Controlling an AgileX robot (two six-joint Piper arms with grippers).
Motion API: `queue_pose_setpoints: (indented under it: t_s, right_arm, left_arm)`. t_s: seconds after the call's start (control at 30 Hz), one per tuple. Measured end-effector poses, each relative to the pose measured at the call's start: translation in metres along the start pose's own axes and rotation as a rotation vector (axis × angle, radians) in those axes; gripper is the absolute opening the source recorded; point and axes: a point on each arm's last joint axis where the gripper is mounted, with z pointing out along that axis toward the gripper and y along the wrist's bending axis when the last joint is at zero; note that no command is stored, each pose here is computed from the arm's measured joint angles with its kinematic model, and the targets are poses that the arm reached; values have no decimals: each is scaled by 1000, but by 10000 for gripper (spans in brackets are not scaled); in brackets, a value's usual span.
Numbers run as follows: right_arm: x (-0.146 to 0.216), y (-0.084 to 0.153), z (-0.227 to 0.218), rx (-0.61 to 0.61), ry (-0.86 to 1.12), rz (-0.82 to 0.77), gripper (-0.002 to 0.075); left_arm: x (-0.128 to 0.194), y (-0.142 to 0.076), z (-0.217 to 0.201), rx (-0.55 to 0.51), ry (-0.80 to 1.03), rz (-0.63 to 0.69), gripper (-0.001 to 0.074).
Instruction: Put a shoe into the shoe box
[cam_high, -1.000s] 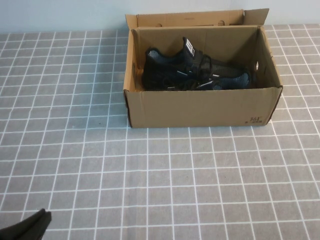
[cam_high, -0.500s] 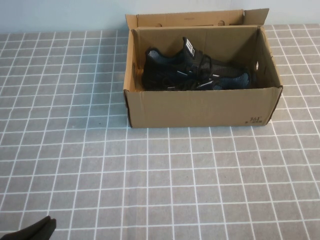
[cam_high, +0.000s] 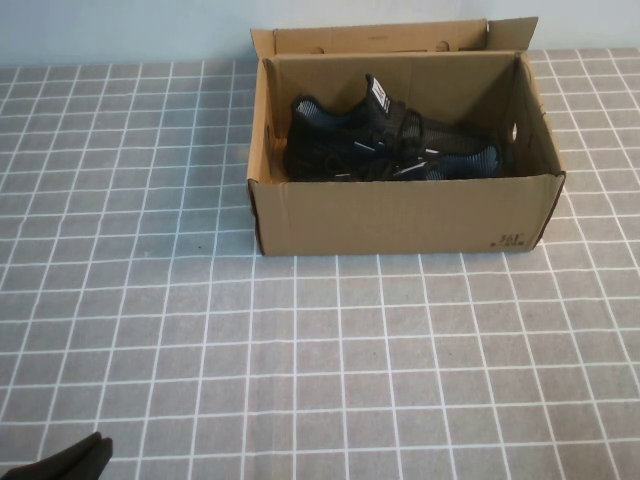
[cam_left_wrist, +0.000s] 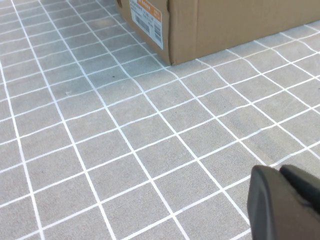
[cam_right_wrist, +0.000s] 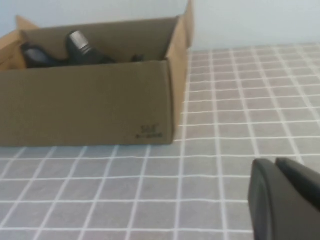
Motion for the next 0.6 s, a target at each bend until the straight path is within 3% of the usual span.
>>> queue_pose_setpoints:
  t_s: [0.6]
  right_arm:
    - [14, -1, -1, 29, 145, -5, -16]
  left_arm:
    - [0, 0, 0, 0, 0, 0, -1]
